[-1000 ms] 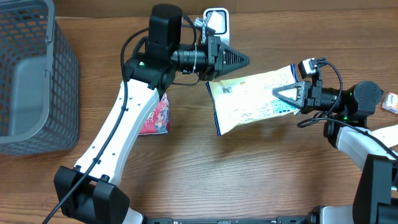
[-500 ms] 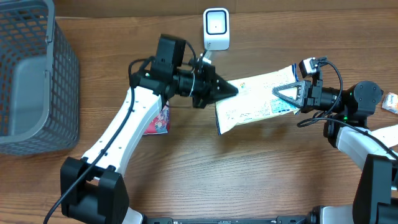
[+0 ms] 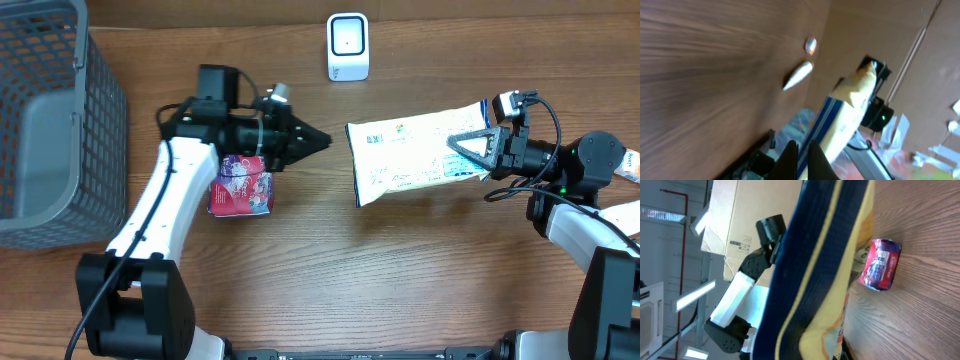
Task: Scan the item barcode
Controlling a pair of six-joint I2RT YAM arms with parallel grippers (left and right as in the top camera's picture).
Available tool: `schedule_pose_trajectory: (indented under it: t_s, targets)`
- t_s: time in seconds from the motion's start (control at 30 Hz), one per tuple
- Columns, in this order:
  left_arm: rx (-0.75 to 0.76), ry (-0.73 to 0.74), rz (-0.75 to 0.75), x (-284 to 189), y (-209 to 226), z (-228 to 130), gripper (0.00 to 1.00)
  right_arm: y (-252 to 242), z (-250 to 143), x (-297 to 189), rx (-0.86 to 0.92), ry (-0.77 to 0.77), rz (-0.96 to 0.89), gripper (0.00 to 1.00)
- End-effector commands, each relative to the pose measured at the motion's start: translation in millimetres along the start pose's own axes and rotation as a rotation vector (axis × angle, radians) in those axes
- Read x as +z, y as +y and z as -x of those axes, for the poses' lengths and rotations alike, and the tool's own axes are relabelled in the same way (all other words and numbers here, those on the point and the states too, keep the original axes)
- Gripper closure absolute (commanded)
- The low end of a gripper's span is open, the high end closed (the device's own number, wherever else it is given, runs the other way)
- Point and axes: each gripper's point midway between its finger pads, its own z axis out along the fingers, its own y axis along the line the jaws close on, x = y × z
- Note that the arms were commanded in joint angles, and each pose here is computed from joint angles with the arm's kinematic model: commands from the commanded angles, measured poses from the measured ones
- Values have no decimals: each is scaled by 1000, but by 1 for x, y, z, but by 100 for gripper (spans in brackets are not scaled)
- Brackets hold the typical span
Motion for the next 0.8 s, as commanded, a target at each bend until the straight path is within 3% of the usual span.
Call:
schedule_pose_trajectory:
  t_s: [0.0, 0.13, 0.27, 0.77]
  targets:
    - [75, -52, 30, -15, 14, 11, 96, 14, 6, -1, -64, 13, 3, 96]
    - [104, -113, 104, -23, 29, 23, 96, 27, 6, -1, -103, 31, 6, 96]
    - [84, -169, 211, -27, 48, 31, 96, 39, 8, -1, -30, 40, 5, 96]
    - [90, -223, 299, -33, 62, 41, 96, 44, 4, -1, 15, 61, -3, 96]
